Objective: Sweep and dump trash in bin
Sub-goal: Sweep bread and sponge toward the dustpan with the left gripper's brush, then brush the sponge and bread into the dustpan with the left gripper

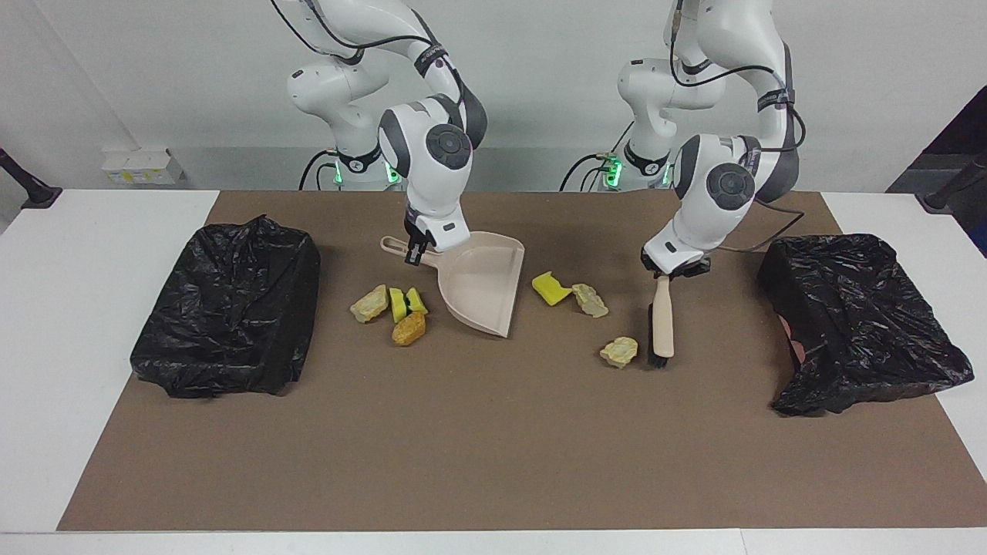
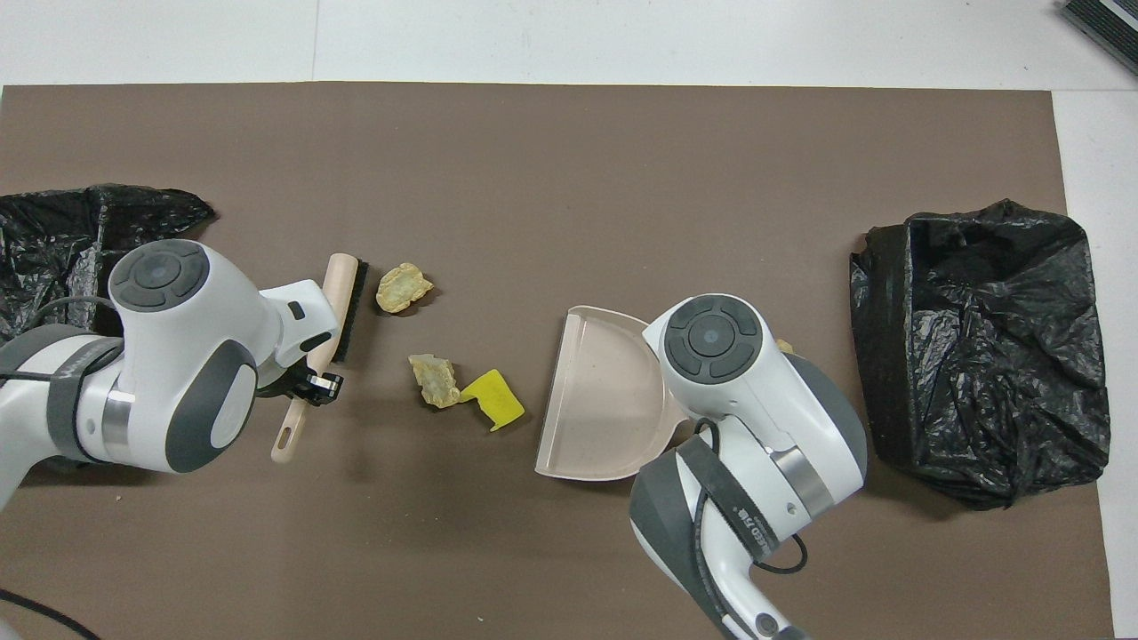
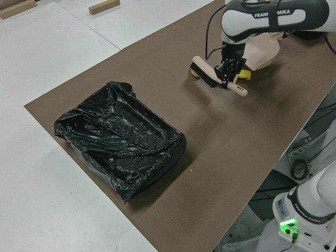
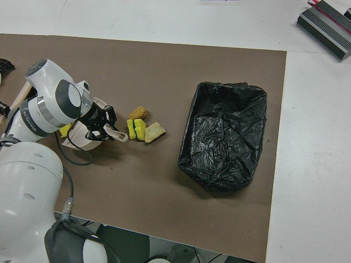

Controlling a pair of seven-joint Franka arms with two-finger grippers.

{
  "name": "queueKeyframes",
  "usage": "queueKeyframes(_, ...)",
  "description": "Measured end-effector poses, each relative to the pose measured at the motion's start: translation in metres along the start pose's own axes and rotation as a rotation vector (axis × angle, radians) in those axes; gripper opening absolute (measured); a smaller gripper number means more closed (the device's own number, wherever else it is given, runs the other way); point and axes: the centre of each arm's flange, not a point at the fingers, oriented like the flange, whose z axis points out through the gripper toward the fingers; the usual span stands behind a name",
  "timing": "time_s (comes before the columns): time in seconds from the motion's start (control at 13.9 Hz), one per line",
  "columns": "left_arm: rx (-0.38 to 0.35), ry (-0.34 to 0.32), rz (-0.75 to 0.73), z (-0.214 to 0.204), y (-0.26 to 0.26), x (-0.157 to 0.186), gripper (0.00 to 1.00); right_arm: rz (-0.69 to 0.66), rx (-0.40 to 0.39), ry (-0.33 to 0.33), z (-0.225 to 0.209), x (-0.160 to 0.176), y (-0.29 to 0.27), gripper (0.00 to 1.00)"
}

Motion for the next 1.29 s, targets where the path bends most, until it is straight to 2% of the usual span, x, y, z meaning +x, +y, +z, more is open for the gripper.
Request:
queueKeyframes(0.14,0.003,-0.01,0.028,0.008,0.011,0.004,0.26,0.063,0.0,0.002,0.003,-0.001,-0.009,0.32)
queueKeyframes(0.36,0.019,-0.017,0.071,0.011,0.048,-0.002,0.26,0.149,-0.042,0.038,0.006,0.017,-0.035,0.32)
queueKeyframes(0.72,0.045,-0.014,0.063,0.02,0.127,-0.035,0.26,0.124,-0.064,0.022,0.01,0.031,-0.056,0.32)
queueKeyframes(1.08,-0.113,-0.056,0.066,0.021,0.213,-0.065,0.26,0.115,-0.061,0.006,0.017,0.031,-0.06,0.32)
queueKeyframes(1.29,-0.18,-0.079,0.051,0.013,0.236,-0.073,0.26,0.113,-0.06,0.002,0.019,0.031,-0.061,0.32)
